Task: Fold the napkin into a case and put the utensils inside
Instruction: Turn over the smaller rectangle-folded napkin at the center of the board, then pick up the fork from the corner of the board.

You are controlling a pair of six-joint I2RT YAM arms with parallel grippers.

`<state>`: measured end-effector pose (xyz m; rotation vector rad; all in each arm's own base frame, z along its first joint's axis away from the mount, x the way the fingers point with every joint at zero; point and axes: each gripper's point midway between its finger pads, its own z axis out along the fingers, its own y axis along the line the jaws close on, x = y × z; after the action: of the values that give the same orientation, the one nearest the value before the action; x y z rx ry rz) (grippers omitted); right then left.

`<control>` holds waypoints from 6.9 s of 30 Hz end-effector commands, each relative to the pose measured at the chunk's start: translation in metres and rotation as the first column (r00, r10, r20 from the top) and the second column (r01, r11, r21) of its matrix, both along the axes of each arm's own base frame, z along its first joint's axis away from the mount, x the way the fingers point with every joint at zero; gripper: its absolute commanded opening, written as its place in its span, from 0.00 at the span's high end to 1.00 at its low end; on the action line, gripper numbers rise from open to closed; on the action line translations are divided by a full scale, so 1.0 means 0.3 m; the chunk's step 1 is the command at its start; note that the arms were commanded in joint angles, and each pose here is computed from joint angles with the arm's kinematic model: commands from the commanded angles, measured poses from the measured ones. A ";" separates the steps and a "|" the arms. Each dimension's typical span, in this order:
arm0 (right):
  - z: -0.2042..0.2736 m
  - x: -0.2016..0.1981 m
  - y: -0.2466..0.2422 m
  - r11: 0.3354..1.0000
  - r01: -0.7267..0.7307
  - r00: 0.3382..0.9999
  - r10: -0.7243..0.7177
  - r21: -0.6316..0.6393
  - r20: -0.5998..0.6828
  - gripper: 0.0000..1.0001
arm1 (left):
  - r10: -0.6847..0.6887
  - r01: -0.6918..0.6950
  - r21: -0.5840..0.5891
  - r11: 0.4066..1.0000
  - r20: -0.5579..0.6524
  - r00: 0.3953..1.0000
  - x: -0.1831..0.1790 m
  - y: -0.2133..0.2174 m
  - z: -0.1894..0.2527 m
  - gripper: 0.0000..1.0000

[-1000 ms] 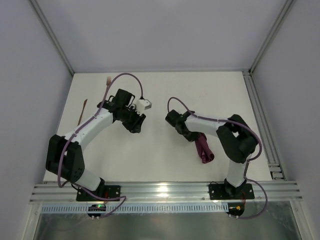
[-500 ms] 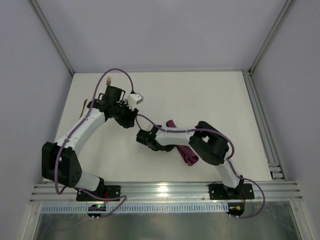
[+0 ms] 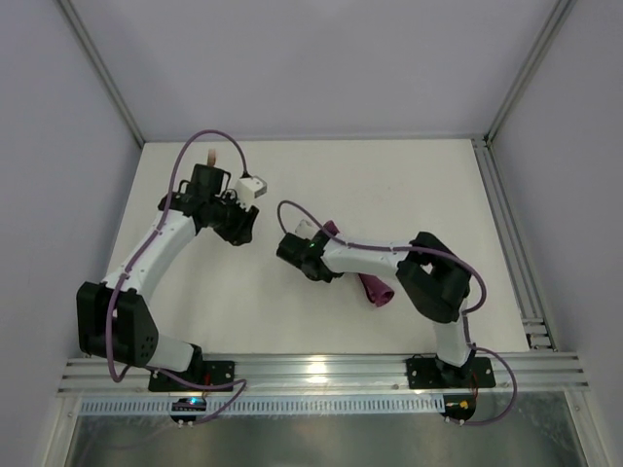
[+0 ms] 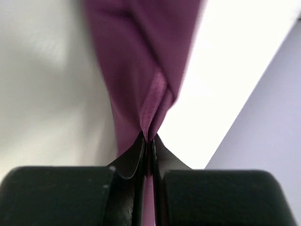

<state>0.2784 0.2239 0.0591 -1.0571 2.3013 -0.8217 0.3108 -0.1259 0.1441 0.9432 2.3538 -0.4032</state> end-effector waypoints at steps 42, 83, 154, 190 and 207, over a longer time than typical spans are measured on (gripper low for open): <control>0.064 -0.237 0.456 0.854 -0.218 0.968 0.251 0.472 -0.007 0.49 | 0.056 -0.051 -0.093 0.994 0.058 0.997 0.101 0.020 0.132 0.55; -0.097 -0.256 -0.056 0.372 0.279 0.960 -0.073 0.885 -0.272 0.96 | -0.315 0.325 0.024 0.945 -0.193 0.929 0.019 -0.660 -0.410 0.75; 0.136 -0.175 -0.080 0.238 0.184 0.983 -0.067 0.954 -0.173 0.88 | -0.228 0.230 -0.044 0.972 0.049 0.972 0.086 -0.592 -0.024 0.56; 0.514 -0.046 -0.026 0.047 -0.288 0.957 -0.032 0.957 0.289 0.21 | 0.630 -0.623 0.140 0.769 -0.005 0.776 0.528 0.904 -0.306 0.38; 0.439 -0.053 -0.023 0.078 -0.211 0.977 -0.019 0.974 0.213 0.23 | 0.553 -0.562 0.082 0.823 0.103 0.826 0.951 0.597 -0.283 0.35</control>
<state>0.2583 0.2154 0.1829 -0.3706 1.8678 0.7851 0.5921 0.0531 0.0685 0.3014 2.4162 -0.0449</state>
